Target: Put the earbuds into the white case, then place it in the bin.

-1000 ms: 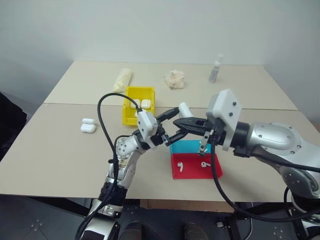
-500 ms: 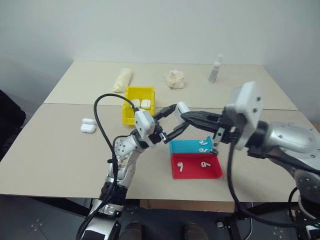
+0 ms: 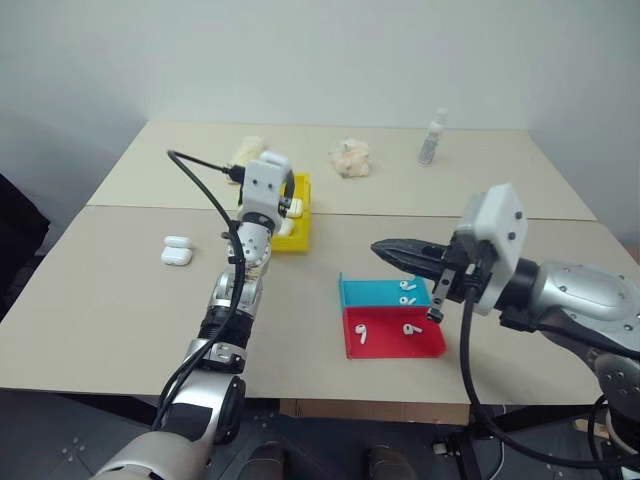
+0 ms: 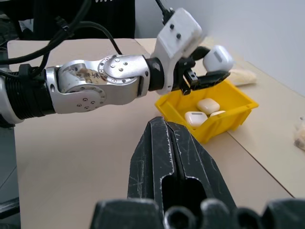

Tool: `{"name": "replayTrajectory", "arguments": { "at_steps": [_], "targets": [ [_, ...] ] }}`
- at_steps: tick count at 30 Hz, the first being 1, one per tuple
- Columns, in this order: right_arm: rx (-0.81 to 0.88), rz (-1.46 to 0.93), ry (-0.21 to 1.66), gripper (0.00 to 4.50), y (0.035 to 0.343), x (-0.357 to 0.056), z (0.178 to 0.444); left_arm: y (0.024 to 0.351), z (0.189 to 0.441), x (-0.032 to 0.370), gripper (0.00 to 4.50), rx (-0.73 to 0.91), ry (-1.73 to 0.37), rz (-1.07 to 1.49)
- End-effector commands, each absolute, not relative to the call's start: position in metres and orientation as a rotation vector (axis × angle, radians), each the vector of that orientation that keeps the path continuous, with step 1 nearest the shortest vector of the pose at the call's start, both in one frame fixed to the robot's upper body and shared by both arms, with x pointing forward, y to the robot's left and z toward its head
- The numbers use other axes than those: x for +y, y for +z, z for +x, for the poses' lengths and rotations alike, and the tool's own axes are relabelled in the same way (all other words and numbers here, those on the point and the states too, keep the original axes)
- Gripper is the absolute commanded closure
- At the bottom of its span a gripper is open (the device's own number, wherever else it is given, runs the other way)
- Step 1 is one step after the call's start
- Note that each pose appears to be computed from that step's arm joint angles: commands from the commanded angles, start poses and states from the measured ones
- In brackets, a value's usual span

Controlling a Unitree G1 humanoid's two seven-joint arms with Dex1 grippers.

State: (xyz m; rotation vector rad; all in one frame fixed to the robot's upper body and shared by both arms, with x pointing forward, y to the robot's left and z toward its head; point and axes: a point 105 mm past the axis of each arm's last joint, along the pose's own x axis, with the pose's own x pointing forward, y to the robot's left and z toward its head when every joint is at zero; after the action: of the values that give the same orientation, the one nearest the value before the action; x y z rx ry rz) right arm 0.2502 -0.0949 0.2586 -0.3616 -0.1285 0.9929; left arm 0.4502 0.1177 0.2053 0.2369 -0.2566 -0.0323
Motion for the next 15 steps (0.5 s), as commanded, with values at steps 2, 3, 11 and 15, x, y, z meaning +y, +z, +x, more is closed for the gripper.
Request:
{"name": "replayTrajectory", "arguments": {
  "at_steps": [2, 3, 11, 15],
  "targets": [
    [-0.146, -0.392, 0.981, 4.5, 0.264, -0.095, 0.249, 0.219, 0.456, 0.105, 0.77, -0.243, -0.02, 0.248],
    [-0.142, -0.396, 0.973, 4.5, 0.263, -0.096, 0.25, 0.219, 0.456, 0.103, 0.44, -0.249, -0.028, 0.259],
    [-0.121, -0.408, 0.935, 4.5, 0.258, -0.1, 0.252, 0.231, 0.449, 0.094, 0.03, -0.258, -0.107, 0.131],
    [-0.1, -0.423, 0.912, 4.5, 0.256, -0.109, 0.252, 0.231, 0.431, 0.086, 0.03, -0.14, -0.432, 0.03]
  ]
}}
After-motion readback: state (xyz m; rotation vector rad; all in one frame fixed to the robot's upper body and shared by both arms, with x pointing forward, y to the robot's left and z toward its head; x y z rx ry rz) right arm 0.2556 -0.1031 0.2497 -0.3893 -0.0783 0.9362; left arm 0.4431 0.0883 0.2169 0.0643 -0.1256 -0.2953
